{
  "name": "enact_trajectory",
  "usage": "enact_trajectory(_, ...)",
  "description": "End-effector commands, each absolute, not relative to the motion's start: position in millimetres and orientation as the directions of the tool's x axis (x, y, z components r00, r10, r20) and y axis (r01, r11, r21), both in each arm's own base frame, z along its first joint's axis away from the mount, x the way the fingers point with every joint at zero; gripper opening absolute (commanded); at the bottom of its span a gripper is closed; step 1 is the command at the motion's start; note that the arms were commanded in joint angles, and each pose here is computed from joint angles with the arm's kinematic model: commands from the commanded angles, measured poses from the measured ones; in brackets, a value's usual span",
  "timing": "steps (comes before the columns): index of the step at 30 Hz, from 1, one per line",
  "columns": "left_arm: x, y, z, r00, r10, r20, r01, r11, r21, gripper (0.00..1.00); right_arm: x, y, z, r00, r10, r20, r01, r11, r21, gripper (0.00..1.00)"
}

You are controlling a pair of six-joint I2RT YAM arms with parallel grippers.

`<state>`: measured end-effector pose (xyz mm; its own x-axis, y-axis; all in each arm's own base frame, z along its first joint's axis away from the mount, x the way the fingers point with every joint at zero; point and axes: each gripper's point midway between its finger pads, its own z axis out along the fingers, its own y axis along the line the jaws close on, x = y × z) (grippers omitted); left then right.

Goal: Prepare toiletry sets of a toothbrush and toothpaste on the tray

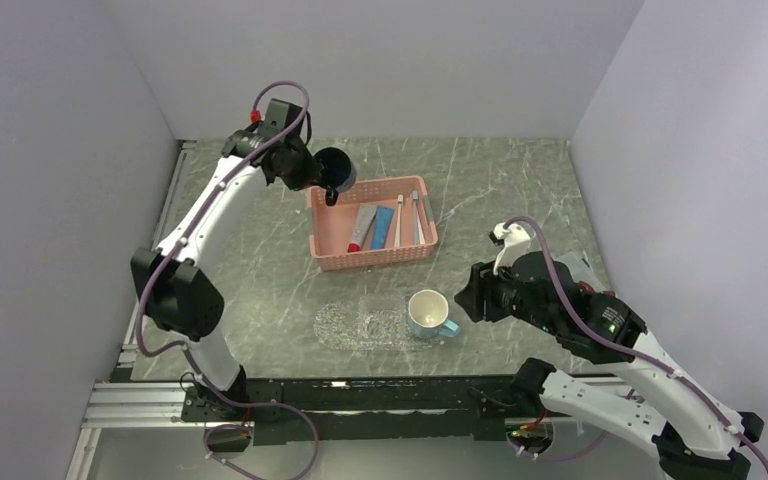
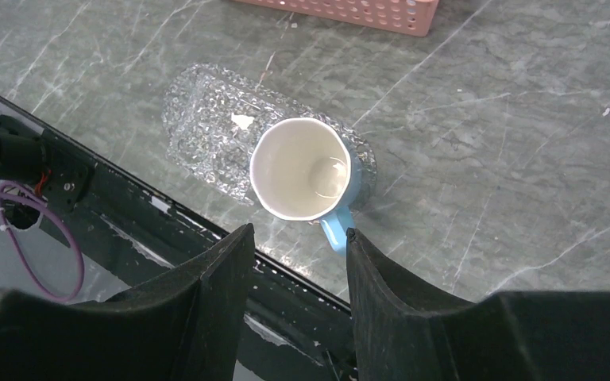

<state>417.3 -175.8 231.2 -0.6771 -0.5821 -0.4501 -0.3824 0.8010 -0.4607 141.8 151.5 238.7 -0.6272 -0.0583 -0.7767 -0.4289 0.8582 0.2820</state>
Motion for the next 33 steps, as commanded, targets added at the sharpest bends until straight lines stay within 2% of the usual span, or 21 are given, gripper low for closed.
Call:
enact_trajectory(1, 399.3, -170.6, 298.1, -0.666, -0.457, -0.59, -0.164, 0.861, -0.481, 0.0, 143.1, 158.5, 251.7, -0.613, -0.031, -0.79, -0.443, 0.841, 0.311, 0.49)
enact_trajectory(8, 354.4, -161.2, 307.8, -0.731, -0.268, -0.628, -0.001, 0.92, -0.392, 0.0, 148.4, 161.9, 247.1, -0.613, -0.049, -0.789, -0.443, 0.848, 0.291, 0.49)
enact_trajectory(18, 286.4, -137.9, 282.4, -0.789, 0.004, -0.615, 0.167, 0.964, -0.207, 0.0, 156.3, 171.9, 232.7, -0.626, -0.068, -0.777, -0.441, 0.853, 0.28, 0.49)
enact_trajectory(28, 238.1, -141.8, 240.4, -0.818, 0.206, -0.537, 0.316, 0.941, -0.121, 0.0, 162.5, 168.0, 223.6, -0.637, -0.068, -0.768, -0.4, 0.881, 0.254, 0.48)
enact_trajectory(33, 222.3, -145.9, 212.2, -0.831, 0.248, -0.497, 0.358, 0.924, -0.137, 0.0, 161.2, 165.8, 219.8, -0.652, -0.053, -0.756, -0.378, 0.888, 0.263, 0.48)
